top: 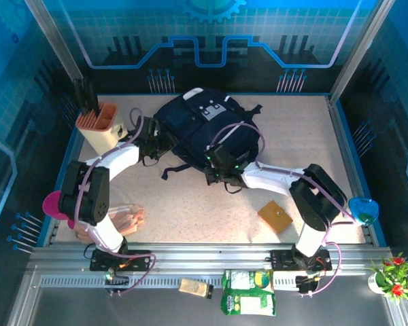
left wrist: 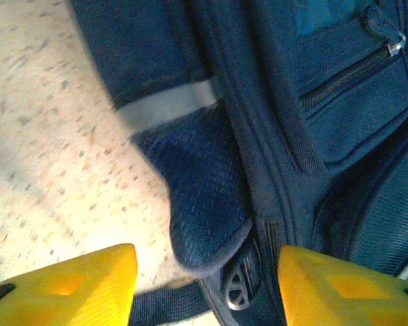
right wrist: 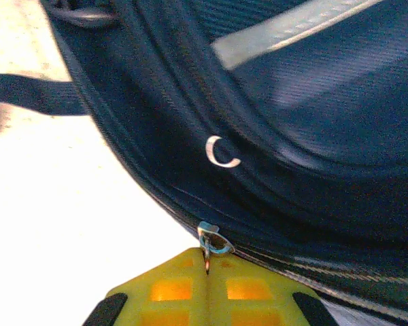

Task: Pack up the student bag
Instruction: Zip the student bag at the top-center of the table.

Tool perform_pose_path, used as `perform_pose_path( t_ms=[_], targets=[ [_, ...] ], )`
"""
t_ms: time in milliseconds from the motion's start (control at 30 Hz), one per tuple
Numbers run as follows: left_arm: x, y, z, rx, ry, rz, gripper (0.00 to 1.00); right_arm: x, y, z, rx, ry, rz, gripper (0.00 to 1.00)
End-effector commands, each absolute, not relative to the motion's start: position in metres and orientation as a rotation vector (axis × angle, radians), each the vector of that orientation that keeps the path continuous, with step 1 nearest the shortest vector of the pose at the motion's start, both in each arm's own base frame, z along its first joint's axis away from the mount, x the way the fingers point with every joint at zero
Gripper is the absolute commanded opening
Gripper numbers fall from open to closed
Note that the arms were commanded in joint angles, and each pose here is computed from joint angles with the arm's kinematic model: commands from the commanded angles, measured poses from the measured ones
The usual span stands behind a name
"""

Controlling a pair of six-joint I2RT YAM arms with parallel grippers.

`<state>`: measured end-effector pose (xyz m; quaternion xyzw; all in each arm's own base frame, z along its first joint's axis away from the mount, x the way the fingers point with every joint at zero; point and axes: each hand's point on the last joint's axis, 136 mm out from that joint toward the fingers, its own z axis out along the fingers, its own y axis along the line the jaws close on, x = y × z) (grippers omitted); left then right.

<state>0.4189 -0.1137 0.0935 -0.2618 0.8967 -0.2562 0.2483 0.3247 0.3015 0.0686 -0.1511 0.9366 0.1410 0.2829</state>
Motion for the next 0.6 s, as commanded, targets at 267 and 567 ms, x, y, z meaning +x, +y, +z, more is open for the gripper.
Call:
perform_pose_path(
  t_ms=[267, 567],
  targets=[
    [0.373, -0.163, 0.090, -0.918, 2.335, -1.118, 0.70, 0.318, 0.350, 0.074, -0.463, 2.529, 0.559, 0.00],
    [0.383, -0.187, 0.063, -0.979, 2.325, -1.092, 0.58, 0.314, 0.340, 0.072, -0.430, 2.552, 0.525, 0.00]
  ],
)
